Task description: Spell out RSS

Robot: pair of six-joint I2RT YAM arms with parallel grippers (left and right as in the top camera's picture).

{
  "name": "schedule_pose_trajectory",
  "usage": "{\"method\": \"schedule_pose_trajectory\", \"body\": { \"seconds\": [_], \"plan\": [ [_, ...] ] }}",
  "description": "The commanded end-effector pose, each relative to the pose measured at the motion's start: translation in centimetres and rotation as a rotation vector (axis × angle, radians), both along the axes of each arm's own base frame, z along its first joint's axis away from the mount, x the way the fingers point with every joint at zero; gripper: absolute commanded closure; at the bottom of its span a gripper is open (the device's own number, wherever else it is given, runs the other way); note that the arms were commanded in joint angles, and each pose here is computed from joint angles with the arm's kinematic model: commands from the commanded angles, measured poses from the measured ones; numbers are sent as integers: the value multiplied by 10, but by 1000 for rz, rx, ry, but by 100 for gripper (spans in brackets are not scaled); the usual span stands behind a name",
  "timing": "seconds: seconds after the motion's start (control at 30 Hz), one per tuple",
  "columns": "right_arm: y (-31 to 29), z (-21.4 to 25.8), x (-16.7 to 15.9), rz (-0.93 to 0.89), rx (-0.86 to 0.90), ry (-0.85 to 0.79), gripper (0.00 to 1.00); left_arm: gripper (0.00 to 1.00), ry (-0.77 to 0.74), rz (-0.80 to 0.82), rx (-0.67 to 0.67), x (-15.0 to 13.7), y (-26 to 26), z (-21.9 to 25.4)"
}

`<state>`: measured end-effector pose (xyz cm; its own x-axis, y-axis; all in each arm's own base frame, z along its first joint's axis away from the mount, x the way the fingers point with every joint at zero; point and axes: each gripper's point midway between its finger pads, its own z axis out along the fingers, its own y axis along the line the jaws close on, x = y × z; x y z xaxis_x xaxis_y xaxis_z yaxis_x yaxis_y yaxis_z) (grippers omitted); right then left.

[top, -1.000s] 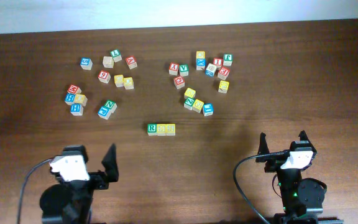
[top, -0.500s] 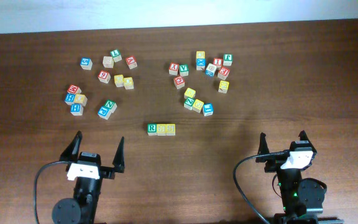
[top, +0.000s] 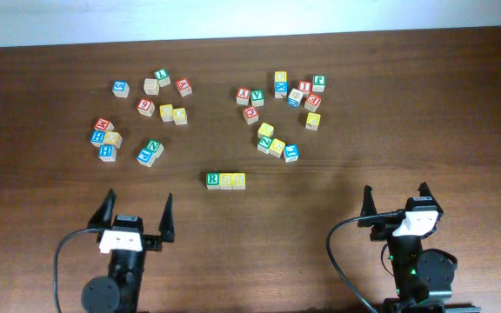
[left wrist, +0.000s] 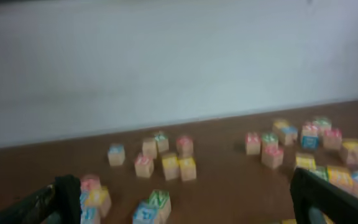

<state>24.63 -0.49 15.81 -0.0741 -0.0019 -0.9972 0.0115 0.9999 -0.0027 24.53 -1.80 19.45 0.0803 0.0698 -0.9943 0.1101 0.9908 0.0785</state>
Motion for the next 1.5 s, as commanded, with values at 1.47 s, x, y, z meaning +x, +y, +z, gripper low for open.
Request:
{"method": "schedule_pose_trajectory", "body": {
  "seconds": [1.47],
  "plan": [
    [2,-2,0,11,-5,2,2,1,150,244,-71,-1,42,-38]
  ]
}}
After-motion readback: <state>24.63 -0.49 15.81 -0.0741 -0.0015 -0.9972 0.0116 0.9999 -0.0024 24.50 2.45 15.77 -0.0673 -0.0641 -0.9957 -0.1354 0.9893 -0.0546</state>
